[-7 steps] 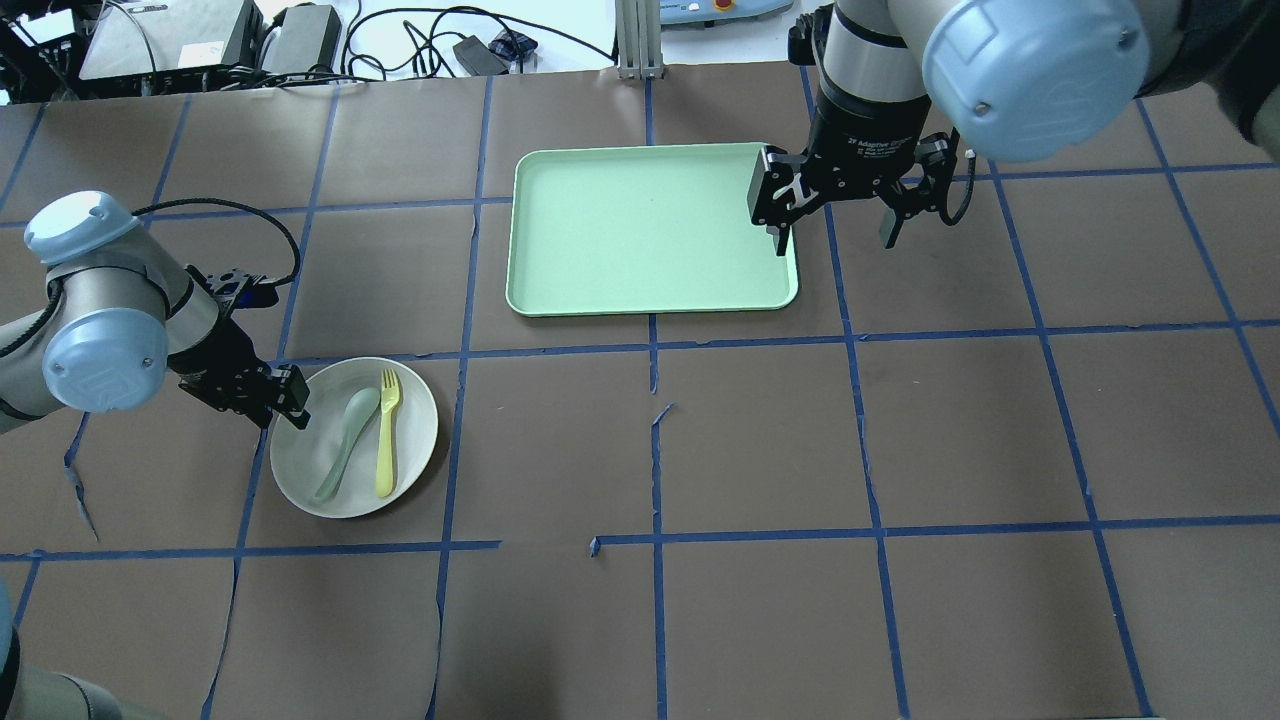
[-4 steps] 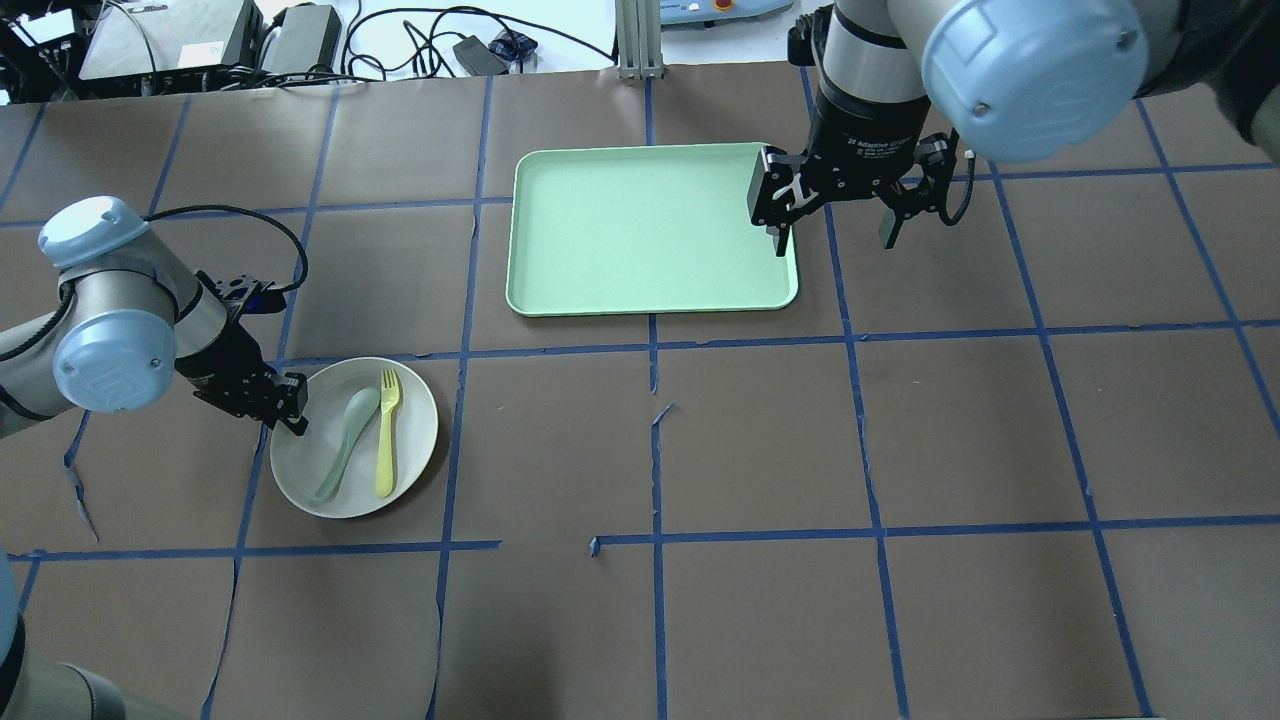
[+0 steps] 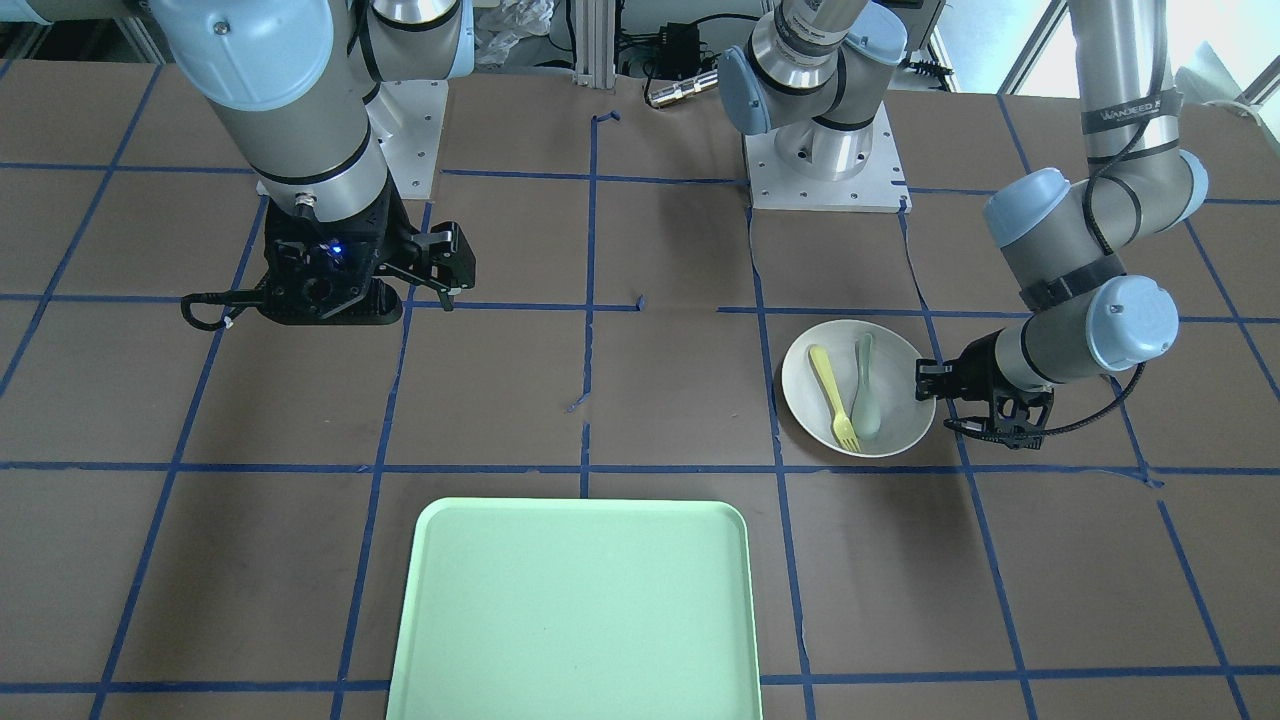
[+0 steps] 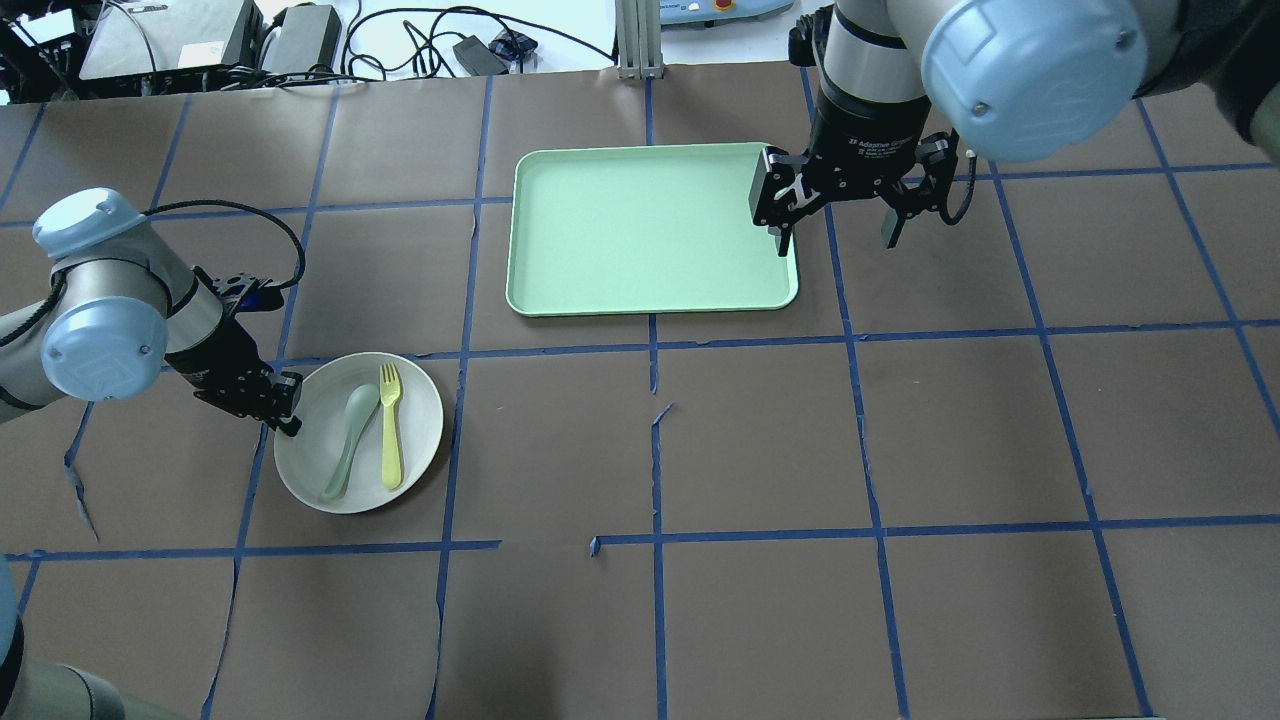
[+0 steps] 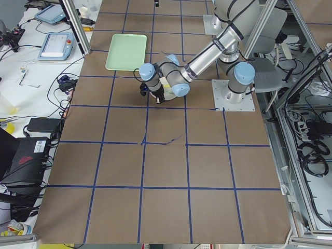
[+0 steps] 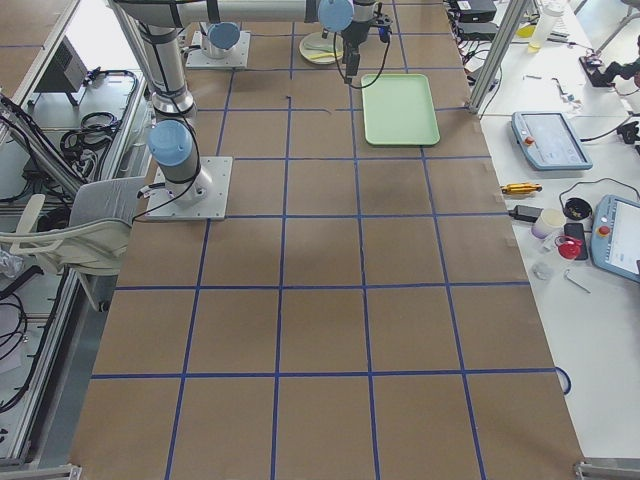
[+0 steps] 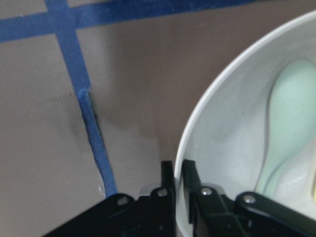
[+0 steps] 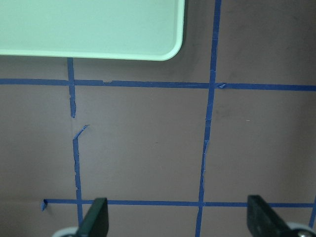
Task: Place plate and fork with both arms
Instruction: 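Lift the white plate with the left gripper and lower it onto the tray, then open the left gripper and raise it away from the plate, then reach the right gripper into the plate and grasp the yellow fork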
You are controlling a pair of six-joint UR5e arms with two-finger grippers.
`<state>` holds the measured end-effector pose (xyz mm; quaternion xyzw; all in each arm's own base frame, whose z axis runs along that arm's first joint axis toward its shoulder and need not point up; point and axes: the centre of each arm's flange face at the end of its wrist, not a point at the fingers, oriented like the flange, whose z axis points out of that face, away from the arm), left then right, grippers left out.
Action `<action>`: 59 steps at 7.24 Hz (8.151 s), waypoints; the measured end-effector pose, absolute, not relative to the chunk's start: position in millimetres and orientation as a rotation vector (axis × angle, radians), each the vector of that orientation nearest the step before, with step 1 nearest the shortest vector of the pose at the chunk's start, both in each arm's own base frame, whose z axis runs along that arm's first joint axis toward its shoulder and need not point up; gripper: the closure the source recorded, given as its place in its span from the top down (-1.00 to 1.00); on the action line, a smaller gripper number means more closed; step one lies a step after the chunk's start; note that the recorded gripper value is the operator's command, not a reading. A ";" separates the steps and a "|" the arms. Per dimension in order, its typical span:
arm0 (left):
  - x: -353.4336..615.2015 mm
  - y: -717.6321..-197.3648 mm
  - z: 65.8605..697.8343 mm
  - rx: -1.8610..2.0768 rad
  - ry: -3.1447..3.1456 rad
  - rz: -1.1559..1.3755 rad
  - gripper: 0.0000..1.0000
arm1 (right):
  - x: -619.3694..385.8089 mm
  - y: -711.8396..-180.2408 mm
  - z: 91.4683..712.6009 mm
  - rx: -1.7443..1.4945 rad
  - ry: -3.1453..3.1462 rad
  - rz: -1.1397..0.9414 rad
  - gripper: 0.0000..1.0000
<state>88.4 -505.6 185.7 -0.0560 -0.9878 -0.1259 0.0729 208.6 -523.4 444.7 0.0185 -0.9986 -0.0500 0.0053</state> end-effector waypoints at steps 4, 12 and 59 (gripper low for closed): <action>143.1 -518.8 221.6 -0.058 -2.802 -0.306 -1.00 | 208.6 -523.4 444.7 0.060 -3.127 -0.157 1.00; -67.4 -674.2 263.8 0.009 -2.696 -0.107 -1.00 | 206.2 -524.2 443.9 0.046 -3.133 -0.163 1.00; -157.6 -543.4 392.9 0.130 -3.119 -0.160 1.00 | 304.7 -704.2 198.1 0.368 -3.292 0.190 0.12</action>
